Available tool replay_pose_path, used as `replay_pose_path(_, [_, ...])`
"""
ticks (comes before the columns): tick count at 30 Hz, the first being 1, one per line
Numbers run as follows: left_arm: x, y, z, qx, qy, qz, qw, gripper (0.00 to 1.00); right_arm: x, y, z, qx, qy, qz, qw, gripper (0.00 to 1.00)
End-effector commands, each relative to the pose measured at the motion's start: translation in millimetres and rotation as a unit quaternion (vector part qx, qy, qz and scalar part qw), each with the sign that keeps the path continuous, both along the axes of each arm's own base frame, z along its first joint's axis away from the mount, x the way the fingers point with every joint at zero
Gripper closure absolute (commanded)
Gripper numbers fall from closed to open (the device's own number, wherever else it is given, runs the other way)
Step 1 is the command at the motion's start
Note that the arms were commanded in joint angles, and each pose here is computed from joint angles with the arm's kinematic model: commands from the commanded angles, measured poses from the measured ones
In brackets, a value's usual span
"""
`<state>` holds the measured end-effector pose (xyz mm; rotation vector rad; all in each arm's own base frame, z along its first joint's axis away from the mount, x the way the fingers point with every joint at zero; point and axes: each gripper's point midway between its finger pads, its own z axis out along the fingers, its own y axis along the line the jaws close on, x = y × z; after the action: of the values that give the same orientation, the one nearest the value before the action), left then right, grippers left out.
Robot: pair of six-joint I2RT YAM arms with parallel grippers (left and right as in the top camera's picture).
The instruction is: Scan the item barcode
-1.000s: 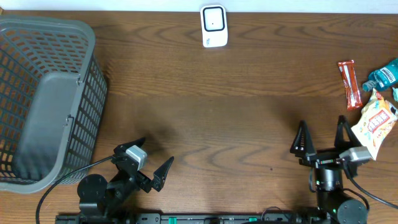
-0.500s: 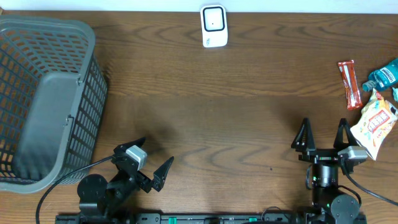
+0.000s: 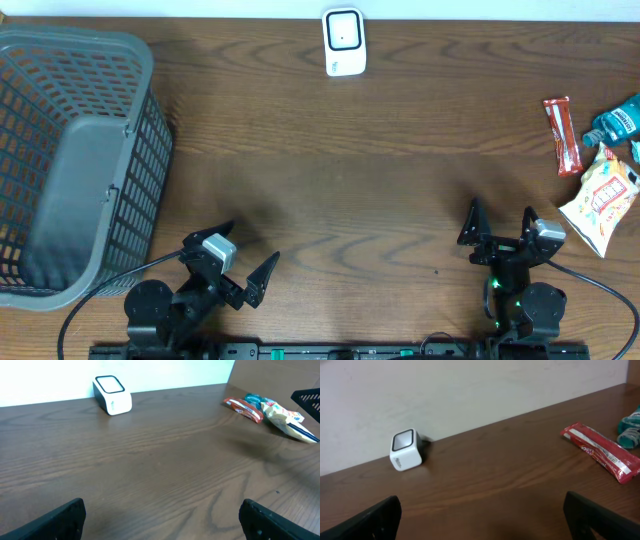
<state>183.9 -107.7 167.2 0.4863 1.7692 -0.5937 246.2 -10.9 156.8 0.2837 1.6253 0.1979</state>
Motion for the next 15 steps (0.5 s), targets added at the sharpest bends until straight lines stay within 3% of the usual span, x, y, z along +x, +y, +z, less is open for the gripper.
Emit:
replay_pose_path(1, [-0.5,-0.4,0.6,0.007,-0.008,-0.003,1.000,0.02,-0.4,-0.3,-1.0,-0.009,0.001,-0.002,1.000,0.01])
replay_pose_path(15, [-0.5,-0.4,0.6,0.007,-0.008,-0.003,1.000,0.02,-0.3,-0.9,-0.3,-0.015,0.001,-0.002,1.000,0.01])
